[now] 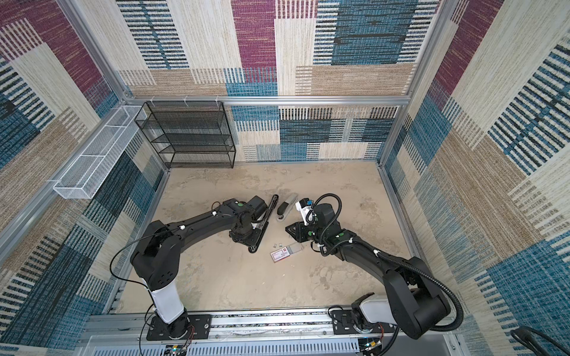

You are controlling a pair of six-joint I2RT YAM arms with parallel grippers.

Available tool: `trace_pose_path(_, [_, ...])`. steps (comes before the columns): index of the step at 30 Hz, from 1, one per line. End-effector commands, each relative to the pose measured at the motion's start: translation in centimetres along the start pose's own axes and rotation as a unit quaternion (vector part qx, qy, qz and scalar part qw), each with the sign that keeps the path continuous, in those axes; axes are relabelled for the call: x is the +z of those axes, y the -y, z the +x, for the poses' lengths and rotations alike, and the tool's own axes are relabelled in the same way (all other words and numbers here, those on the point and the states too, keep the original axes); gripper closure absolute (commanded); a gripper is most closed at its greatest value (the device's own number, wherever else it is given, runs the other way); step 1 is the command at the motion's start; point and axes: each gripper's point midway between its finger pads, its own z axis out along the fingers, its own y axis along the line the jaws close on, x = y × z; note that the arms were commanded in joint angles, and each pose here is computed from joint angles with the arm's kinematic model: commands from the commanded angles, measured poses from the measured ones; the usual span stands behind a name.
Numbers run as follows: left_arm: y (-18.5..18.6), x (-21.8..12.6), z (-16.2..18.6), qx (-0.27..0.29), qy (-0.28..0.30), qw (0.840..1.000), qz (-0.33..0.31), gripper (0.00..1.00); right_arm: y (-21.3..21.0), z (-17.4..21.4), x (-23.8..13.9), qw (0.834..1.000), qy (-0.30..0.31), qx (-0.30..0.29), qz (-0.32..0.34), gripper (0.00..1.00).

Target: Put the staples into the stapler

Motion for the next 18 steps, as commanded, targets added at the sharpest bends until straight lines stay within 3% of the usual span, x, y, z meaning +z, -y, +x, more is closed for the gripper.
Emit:
trace_pose_path(1, [0.1, -1.4, -0.9, -0.026, 0.025, 0.999, 0.007, 0.65, -0.5, -0.9, 0.0, 1.0, 0.014, 0.001, -0.009, 0.72])
trace_pose_path(7, [2.5, -1.7, -4.1, -0.02, 0.055, 0.997, 0.058, 0.62, -0.5, -1.3, -0.2, 1.0, 0.02, 0.003, -0.002, 0.68])
trace_pose_path(18, [2.0, 3.2, -6.9, 0.0, 0.036, 0.999, -0.015, 0.62, -0.4, -1.3, -0.3, 1.0, 0.022, 0.006, -0.001, 0.68])
